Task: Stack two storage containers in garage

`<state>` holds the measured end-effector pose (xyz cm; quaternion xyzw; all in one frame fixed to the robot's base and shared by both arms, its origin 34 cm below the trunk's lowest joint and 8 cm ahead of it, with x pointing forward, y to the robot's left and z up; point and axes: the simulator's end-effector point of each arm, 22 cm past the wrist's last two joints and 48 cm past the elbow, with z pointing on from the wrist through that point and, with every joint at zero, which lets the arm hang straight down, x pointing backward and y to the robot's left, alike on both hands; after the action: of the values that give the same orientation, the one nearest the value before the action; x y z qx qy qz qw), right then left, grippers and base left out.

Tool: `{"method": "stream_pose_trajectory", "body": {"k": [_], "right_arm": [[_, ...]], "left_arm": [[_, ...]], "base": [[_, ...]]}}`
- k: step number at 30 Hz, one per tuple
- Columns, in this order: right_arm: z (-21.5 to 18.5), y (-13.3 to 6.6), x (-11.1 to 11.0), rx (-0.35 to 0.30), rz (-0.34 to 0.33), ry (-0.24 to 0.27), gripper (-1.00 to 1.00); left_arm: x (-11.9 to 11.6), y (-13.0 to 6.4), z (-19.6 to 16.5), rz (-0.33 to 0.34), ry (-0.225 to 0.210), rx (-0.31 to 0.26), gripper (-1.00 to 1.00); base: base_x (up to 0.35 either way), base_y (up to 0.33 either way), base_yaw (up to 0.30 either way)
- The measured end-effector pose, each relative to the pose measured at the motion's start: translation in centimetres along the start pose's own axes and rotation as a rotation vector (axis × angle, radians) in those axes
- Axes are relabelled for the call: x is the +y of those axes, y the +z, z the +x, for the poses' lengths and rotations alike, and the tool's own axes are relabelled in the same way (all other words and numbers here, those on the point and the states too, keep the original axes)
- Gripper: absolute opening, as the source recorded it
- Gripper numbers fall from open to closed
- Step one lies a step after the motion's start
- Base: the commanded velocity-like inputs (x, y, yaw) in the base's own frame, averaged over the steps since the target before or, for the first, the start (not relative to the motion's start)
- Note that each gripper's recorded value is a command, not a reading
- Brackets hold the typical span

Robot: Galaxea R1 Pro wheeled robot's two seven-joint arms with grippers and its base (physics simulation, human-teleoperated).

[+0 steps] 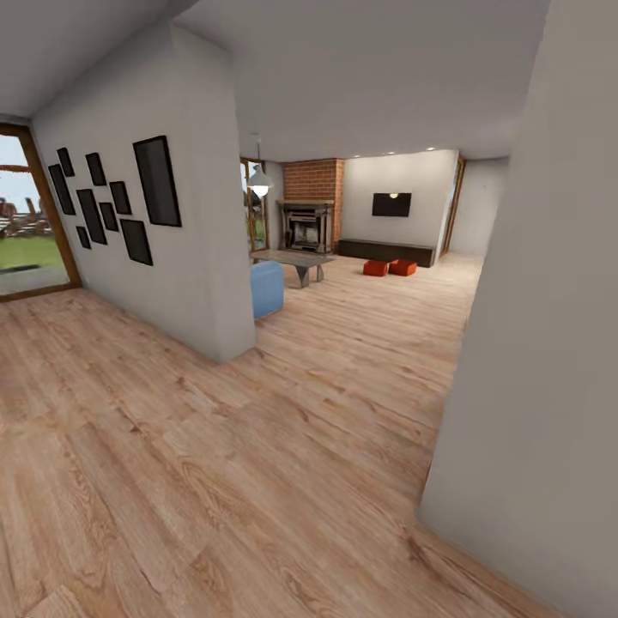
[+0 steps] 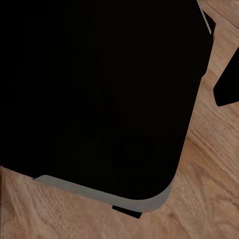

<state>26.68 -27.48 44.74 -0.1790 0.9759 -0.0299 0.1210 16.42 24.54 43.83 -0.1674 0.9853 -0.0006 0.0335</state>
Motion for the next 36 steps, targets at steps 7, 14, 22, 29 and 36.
{"method": "stream_pose_trajectory", "body": {"k": [7,14,22,29,36], "right_arm": [[0.03,0.0,-0.09,0.0,0.001,0.001,1.0],[0.12,-0.01,-0.29,0.001,0.004,0.002,1.0],[0.18,-0.01,-0.51,0.002,0.006,0.001,1.0],[0.13,-0.01,-0.42,0.0,0.005,-0.002,1.0],[0.13,-0.01,-0.42,0.0,0.005,-0.002,1.0]], "left_arm": [[0.0,0.0,0.0,0.0,0.0,0.0,1.0],[0.0,0.0,-0.05,0.0,0.001,-0.002,1.0],[0.0,0.0,-0.07,0.0,0.0,-0.003,1.0],[0.0,0.0,-0.07,0.0,0.0,-0.003,1.0],[0.0,0.0,-0.07,0.0,0.0,-0.003,1.0]], "base": [[0.322,0.0,0.272],[0.322,0.0,0.123],[0.322,0.0,0.006],[0.322,0.0,0.0],[0.322,0.0,0.0]]}}
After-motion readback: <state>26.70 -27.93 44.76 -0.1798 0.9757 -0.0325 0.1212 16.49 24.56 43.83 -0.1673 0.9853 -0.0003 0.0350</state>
